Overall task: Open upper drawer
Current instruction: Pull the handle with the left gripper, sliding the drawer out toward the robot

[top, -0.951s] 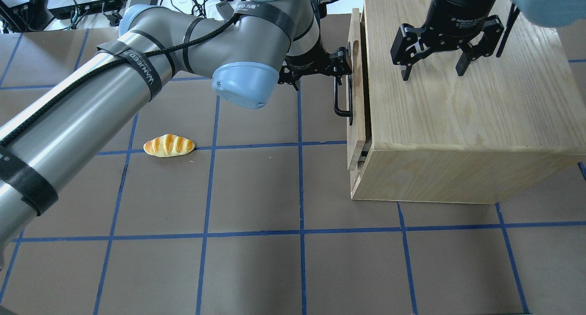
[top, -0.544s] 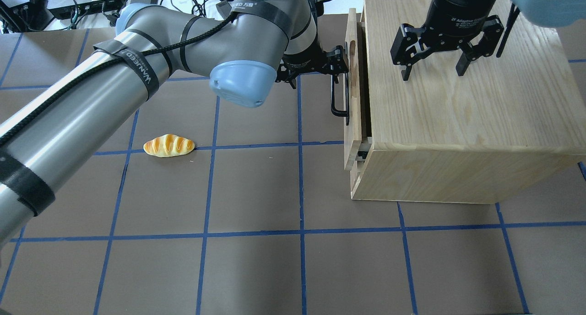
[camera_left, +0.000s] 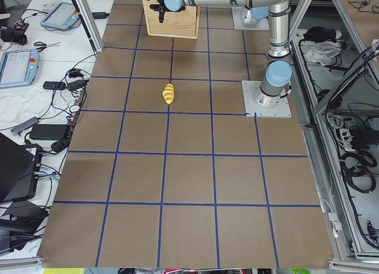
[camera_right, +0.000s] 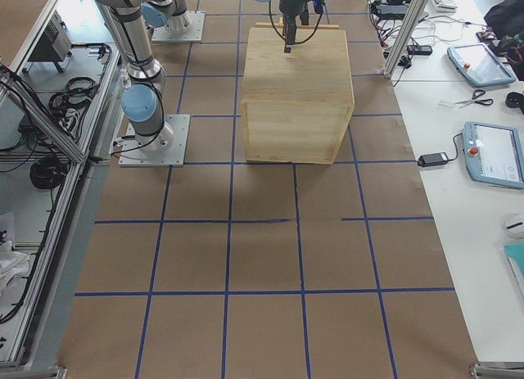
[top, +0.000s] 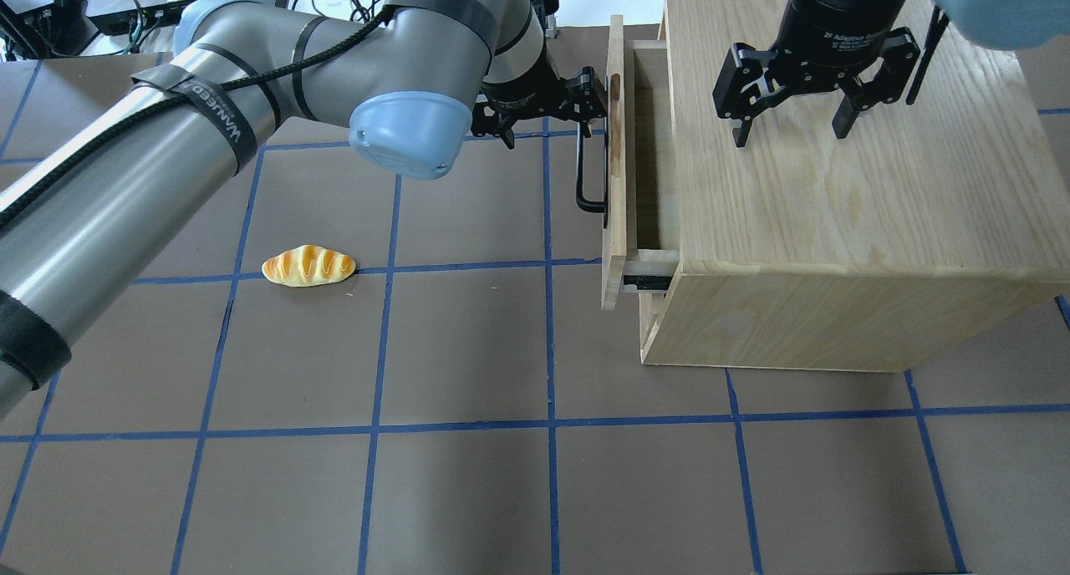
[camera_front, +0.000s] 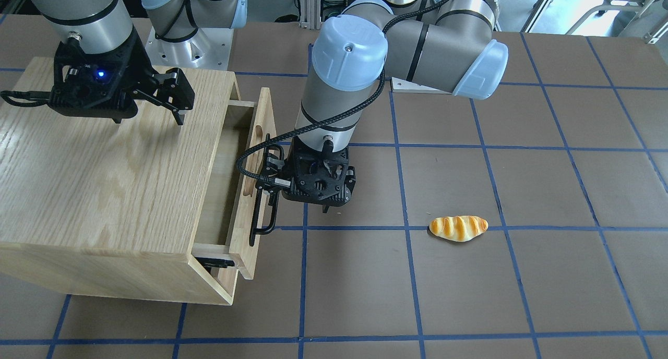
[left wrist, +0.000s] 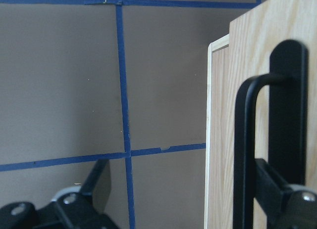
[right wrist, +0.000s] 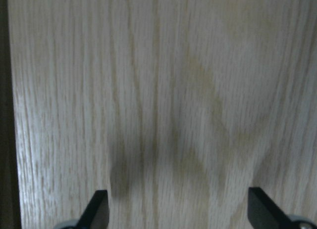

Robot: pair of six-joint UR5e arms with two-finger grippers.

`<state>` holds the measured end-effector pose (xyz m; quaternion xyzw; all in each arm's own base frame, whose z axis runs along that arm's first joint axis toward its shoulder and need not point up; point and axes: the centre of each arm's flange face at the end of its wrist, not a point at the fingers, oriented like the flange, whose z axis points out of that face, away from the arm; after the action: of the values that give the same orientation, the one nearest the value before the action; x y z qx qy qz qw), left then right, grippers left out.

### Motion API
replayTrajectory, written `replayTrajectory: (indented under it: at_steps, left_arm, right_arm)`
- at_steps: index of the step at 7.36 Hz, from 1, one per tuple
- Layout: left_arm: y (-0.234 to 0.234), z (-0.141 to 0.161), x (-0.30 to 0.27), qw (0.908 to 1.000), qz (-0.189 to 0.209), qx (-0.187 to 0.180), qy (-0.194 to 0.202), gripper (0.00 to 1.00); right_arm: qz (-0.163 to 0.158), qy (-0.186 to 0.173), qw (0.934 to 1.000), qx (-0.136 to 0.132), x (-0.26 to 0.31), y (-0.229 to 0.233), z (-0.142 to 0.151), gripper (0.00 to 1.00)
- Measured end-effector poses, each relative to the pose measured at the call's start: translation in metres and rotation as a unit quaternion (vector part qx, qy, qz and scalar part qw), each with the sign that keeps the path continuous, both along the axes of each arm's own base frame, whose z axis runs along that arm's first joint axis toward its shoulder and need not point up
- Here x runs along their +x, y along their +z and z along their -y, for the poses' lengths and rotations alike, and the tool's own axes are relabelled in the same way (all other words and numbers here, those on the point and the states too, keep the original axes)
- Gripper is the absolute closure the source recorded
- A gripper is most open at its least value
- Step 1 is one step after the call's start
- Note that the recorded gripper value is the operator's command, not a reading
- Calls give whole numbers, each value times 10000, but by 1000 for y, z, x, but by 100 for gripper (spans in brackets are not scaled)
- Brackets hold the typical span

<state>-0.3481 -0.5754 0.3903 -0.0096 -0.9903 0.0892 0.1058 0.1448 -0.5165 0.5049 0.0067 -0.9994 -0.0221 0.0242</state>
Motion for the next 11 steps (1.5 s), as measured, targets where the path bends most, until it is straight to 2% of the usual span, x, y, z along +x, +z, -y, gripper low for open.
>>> replayTrajectory:
  at_steps: [9, 11]
  left_arm:
    - [0, 16, 36, 9988, 336, -149, -318, 0]
    - [-1, 19, 43, 9979, 396, -160, -489, 0]
  right_arm:
    - [0, 1, 10000, 1, 0, 0, 0, 0]
    - [0, 3, 10000, 0, 0, 0, 0, 0]
